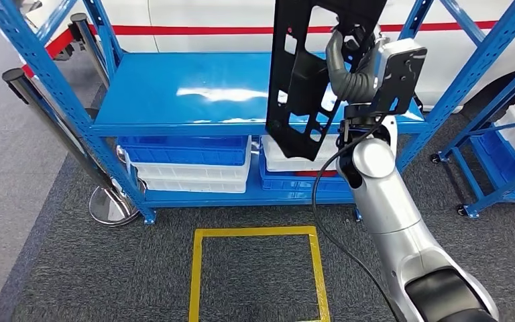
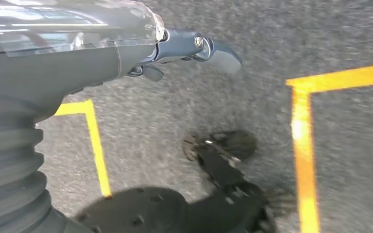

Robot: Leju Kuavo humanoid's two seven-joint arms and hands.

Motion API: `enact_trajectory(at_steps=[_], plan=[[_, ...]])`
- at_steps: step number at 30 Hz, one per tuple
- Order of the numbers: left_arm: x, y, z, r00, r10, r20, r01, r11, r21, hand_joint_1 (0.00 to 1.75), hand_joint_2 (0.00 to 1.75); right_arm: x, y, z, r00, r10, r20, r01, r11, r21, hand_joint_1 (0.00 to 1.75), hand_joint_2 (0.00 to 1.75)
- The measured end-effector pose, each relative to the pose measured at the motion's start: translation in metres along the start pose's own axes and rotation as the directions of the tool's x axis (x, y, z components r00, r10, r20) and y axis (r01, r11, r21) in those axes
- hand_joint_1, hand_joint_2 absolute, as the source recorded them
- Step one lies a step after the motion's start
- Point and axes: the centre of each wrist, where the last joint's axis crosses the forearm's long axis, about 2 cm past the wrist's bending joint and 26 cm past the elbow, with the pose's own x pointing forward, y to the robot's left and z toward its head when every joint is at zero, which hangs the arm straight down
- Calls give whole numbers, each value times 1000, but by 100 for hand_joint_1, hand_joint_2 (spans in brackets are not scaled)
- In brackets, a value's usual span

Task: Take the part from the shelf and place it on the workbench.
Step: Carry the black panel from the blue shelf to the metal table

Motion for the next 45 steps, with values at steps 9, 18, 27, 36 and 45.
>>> enact_trajectory(at_steps=[9,18,27,36,45], plan=[[0,-1,0,1000,1,-9,-1,1000,3,0,175,-8,0,5,999,-3,-34,3,1000,4,175,175],[6,0,-2,999,-21,-35,23,999,31,0,175,-9,7,5,998,-22,-51,23,1000,16,175,175],[4,-3,-1,999,-45,19,45,999,8,0,175,-24,0,23,998,37,-58,-38,999,-23,175,175],[-21,-5,8,993,-115,4,115,993,-29,0,175,-55,-60,97,979,133,-156,-146,986,-76,175,175],[-25,-9,10,989,-151,0,151,987,-47,0,175,-53,-90,116,967,190,-168,-212,969,-128,175,175]])
